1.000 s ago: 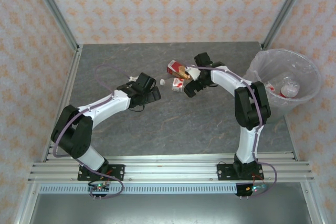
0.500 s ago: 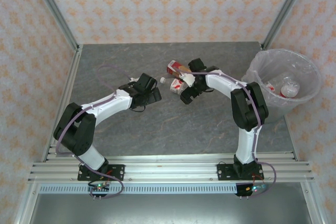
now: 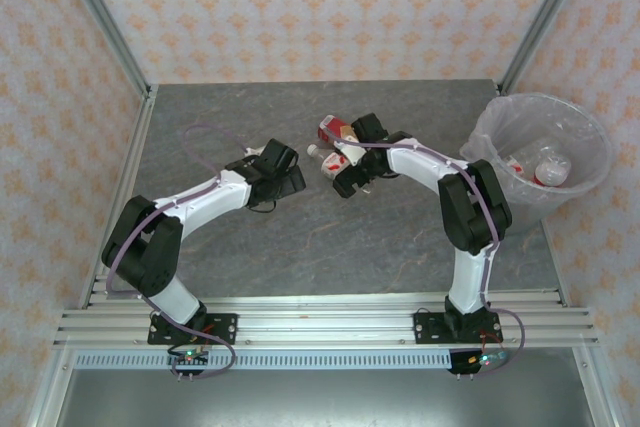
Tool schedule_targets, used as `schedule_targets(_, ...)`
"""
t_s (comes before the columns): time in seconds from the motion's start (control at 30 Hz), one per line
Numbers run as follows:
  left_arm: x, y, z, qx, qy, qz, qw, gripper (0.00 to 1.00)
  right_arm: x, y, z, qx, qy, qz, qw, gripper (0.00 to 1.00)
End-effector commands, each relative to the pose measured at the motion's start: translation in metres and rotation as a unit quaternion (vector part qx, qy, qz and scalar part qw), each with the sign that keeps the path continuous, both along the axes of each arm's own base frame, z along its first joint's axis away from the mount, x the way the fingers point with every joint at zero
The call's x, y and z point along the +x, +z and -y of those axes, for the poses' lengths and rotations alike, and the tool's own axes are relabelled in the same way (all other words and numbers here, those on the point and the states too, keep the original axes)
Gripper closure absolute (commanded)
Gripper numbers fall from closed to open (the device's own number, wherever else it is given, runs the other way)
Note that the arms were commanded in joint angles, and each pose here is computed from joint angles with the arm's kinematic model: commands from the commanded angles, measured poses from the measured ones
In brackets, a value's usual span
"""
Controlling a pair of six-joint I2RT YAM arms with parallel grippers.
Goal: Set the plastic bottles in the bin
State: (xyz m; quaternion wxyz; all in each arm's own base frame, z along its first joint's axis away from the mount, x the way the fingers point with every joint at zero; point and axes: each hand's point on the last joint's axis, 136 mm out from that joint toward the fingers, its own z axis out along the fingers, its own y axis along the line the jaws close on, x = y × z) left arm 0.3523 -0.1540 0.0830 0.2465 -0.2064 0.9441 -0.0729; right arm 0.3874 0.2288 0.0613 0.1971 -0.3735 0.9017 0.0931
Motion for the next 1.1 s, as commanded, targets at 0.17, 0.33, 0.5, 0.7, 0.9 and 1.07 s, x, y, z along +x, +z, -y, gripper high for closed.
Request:
schedule_targets(0.17,-0.004,-0.002,-0.025,0.019,0.046,-0.001,0.999,0.0,0.027,0.002,-0.017,-0.02,0.001,0.036,0.999,0.01)
schedule_targets(0.33,-0.007,-0.002,-0.032,0.021,0.055,0.001,0.998,0.0,0.034,-0.008,-0.028,-0.042,-0.001,0.041,0.998,0.01)
schedule_targets(0.5,-0.008,-0.002,-0.035,0.023,0.058,0.0,0.998,0.0,0.038,-0.02,-0.03,-0.061,-0.008,0.007,0.998,0.01)
schedule_targets(0.7,-0.008,-0.003,-0.035,0.022,0.057,-0.001,0.998,0.0,0.042,-0.032,-0.031,-0.07,-0.012,0.001,0.997,0.08)
schedule_targets(0.9,-0.006,-0.003,-0.034,0.021,0.055,-0.002,0.998,0.0,0.039,-0.042,-0.026,-0.095,-0.007,-0.022,0.995,0.18)
schedule_targets(1.07,-0.005,-0.003,-0.033,0.02,0.053,-0.002,0.998,0.0,0.033,-0.044,-0.021,-0.104,-0.009,-0.03,0.994,0.26)
